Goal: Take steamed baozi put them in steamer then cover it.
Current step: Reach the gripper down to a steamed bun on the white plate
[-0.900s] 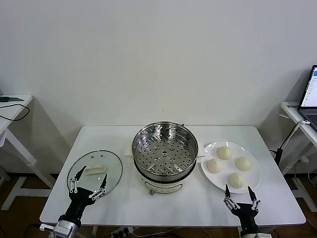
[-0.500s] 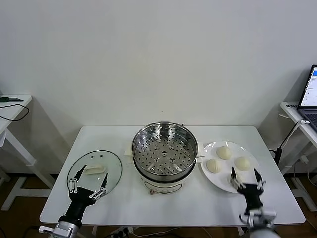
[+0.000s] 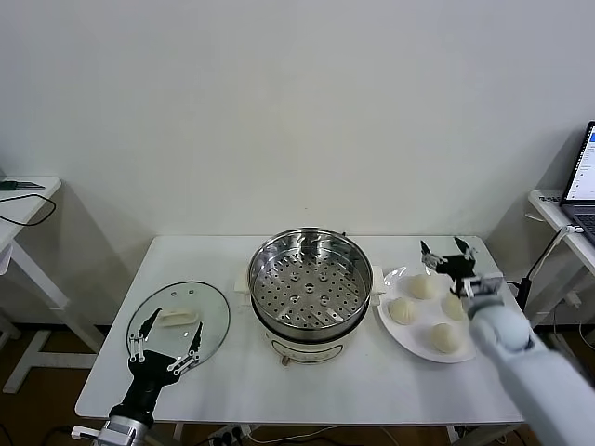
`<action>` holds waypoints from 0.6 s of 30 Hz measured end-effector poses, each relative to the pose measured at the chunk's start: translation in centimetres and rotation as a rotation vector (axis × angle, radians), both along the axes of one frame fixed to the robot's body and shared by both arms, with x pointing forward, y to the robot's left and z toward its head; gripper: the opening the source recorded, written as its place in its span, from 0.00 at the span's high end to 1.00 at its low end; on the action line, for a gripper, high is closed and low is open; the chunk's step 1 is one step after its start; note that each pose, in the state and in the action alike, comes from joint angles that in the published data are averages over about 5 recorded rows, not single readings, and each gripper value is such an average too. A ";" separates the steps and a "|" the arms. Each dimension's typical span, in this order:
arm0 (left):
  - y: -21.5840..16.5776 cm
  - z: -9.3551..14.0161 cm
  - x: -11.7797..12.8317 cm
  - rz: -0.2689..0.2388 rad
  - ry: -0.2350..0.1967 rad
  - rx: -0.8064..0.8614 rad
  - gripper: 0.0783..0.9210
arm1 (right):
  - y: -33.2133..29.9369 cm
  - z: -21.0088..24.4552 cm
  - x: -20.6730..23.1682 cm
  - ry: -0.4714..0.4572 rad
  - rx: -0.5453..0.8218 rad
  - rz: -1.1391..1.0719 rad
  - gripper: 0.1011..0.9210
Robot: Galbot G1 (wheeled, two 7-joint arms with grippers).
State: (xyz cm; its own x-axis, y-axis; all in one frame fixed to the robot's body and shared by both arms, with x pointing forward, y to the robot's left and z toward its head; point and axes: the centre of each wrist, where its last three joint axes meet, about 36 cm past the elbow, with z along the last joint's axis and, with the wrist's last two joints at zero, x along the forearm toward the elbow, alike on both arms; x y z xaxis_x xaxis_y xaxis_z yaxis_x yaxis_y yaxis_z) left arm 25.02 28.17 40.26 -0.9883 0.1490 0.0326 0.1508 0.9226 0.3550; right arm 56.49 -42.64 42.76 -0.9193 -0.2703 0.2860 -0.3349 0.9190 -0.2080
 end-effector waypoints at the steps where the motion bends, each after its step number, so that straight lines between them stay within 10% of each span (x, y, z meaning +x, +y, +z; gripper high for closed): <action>1: 0.0 0.0 0.0 0.000 -0.002 0.000 0.12 | -0.5 0.5 0.8 0.020 -0.027 0.050 0.12; 18: 0.0 -0.1 -0.2 0.019 0.000 -0.008 0.12 | -3.6 7.4 10.2 0.496 -0.570 0.698 0.12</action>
State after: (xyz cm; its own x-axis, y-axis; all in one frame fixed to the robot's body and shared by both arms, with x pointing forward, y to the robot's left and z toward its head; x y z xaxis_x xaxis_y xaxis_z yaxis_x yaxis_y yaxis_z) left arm 24.87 28.13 40.18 -0.9910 0.1300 0.0316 0.1329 0.9284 0.3471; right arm 66.73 -46.21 50.16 -0.3527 -0.4042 0.8439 -0.9237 0.2947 -0.2449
